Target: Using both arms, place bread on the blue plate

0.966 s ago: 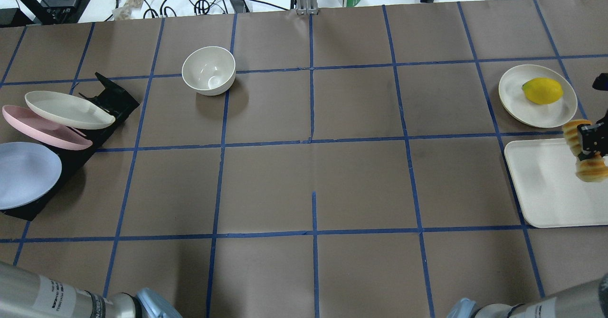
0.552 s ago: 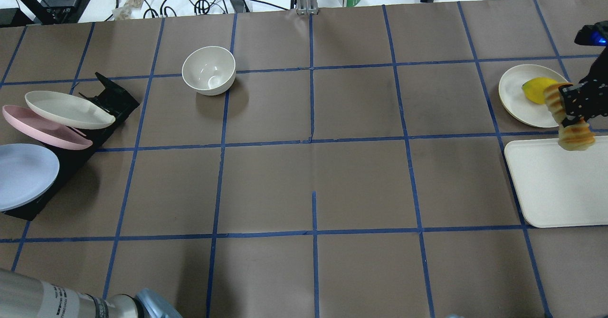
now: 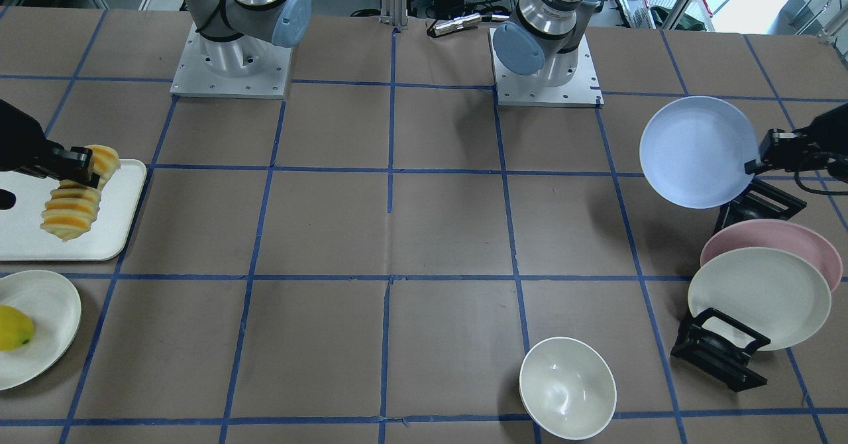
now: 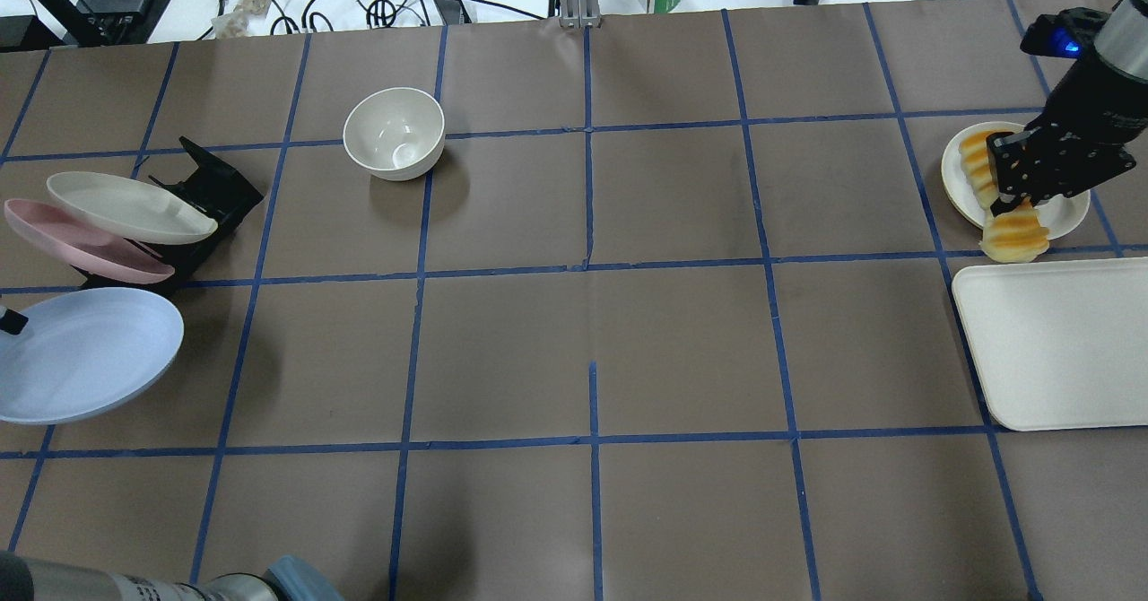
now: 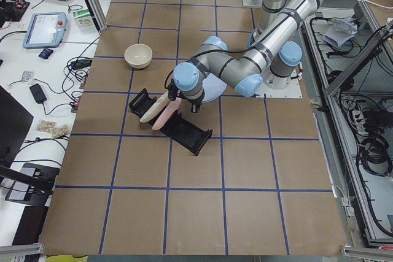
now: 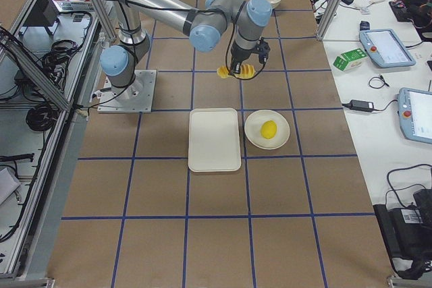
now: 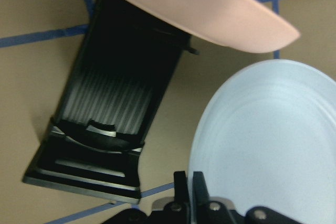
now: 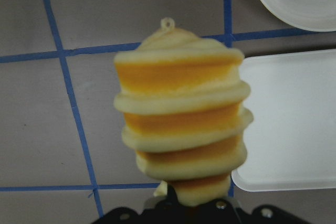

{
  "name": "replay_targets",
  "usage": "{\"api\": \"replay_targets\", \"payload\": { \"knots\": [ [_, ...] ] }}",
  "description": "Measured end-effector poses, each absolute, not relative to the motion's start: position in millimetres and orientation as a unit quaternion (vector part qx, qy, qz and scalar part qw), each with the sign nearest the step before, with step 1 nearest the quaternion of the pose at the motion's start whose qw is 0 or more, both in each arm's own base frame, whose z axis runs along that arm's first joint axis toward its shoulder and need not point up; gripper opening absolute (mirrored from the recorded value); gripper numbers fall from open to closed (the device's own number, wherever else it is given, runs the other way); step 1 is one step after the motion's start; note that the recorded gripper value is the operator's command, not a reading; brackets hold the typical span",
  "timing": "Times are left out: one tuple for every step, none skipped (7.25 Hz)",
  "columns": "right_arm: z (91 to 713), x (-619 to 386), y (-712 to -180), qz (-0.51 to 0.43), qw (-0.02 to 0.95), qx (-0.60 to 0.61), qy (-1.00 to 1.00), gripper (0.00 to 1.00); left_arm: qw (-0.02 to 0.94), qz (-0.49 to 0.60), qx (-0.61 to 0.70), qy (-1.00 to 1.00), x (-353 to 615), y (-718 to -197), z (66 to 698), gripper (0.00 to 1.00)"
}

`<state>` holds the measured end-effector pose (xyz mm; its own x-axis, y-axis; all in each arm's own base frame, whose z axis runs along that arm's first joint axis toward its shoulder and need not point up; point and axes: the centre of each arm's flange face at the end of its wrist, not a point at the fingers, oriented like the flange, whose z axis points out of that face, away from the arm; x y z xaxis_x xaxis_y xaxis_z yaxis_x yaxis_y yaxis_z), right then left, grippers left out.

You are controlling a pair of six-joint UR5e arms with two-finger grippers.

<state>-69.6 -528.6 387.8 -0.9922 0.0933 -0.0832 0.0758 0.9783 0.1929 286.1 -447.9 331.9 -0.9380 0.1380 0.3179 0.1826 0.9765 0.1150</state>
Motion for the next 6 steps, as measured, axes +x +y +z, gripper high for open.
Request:
{"api": "replay_targets", "payload": {
  "knots": [
    [392.5,-52.6,-529.2,0.091,0.046,0.049,0.994,0.00,0.171,-0.068,-0.064,-0.981,254.6,-437.3,327.5,0.00],
    [397.3,-28.9,-529.6,0.088,0.042,0.056,0.994,0.00,0.183,-0.062,-0.049,-0.980,218.5,-435.4,327.3,0.00],
    [400.4,-1.7,-529.7,0.087,0.036,0.067,0.993,0.00,0.187,-0.053,-0.042,-0.980,177.4,-442.7,330.5,0.00],
    [401.8,23.1,-529.2,0.086,0.031,0.076,0.993,0.00,0.188,-0.038,-0.034,-0.981,131.9,-457.4,332.8,0.00],
    [402.2,42.0,-528.6,0.086,0.028,0.084,0.992,0.00,0.187,-0.012,-0.023,-0.982,79.1,-476.3,328.6,0.00],
    [402.3,55.3,-527.6,0.085,0.027,0.092,0.992,0.00,0.177,0.021,-0.012,-0.984,28.3,-490.4,316.9,0.00]
  ]
}}
